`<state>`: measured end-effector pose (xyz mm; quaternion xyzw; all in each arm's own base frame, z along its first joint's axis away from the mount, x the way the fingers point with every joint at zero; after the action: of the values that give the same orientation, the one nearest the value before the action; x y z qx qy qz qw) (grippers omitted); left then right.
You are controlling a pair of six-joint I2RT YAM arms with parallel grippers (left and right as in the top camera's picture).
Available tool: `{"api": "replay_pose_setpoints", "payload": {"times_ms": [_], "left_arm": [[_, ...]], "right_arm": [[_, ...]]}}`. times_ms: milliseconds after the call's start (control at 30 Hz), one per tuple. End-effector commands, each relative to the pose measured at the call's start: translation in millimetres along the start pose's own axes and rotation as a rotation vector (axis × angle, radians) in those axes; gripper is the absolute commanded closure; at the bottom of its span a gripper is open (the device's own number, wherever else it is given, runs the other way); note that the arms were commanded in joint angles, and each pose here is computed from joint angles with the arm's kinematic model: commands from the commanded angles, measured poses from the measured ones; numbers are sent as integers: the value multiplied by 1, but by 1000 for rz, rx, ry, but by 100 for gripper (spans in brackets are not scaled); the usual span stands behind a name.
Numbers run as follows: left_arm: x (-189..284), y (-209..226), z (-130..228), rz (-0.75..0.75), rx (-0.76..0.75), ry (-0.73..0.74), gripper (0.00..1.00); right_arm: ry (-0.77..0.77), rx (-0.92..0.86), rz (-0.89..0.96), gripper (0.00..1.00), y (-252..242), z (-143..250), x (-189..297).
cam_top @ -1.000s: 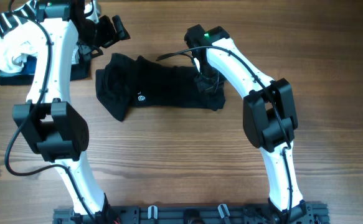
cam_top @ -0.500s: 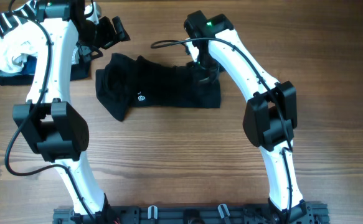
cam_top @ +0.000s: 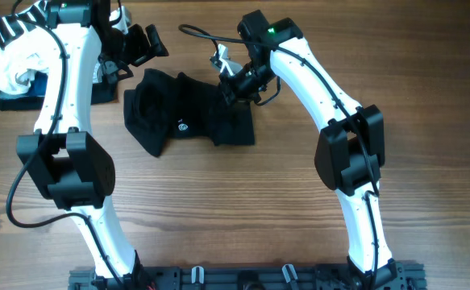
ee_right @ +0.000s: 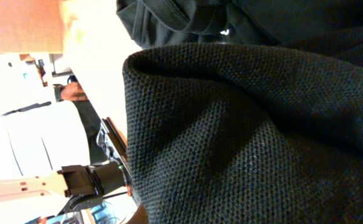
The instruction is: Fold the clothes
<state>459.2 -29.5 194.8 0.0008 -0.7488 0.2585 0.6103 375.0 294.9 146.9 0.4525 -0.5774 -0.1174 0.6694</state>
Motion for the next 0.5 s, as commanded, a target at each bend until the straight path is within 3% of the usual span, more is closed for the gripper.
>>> {"api": "replay_pose_setpoints", "payload": {"times_ms": [0,167,467], "left_arm": [[14,-5,-1,10,-36,-34,0],[14,-5,-1,10,-36,-34,0],[14,-5,0,7,-34,-27,0]], "right_arm": [[-15,-5,25,96,0,-5,2],[-25,-48,68,96,-11,-5,8],[-126,-180,64,96,-51,-5,68]]}}
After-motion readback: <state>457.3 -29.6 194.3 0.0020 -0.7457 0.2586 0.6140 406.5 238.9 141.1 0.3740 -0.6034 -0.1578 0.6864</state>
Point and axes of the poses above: each gripper's point midway between its finger pads, its own x axis back along the fingers, its own y axis along the line the jaws close on, z = x × y, the point moved 4 cm from there along x, back along the fingers, and after that the axes turned 2 degrees about x, right-handed, at the moved point
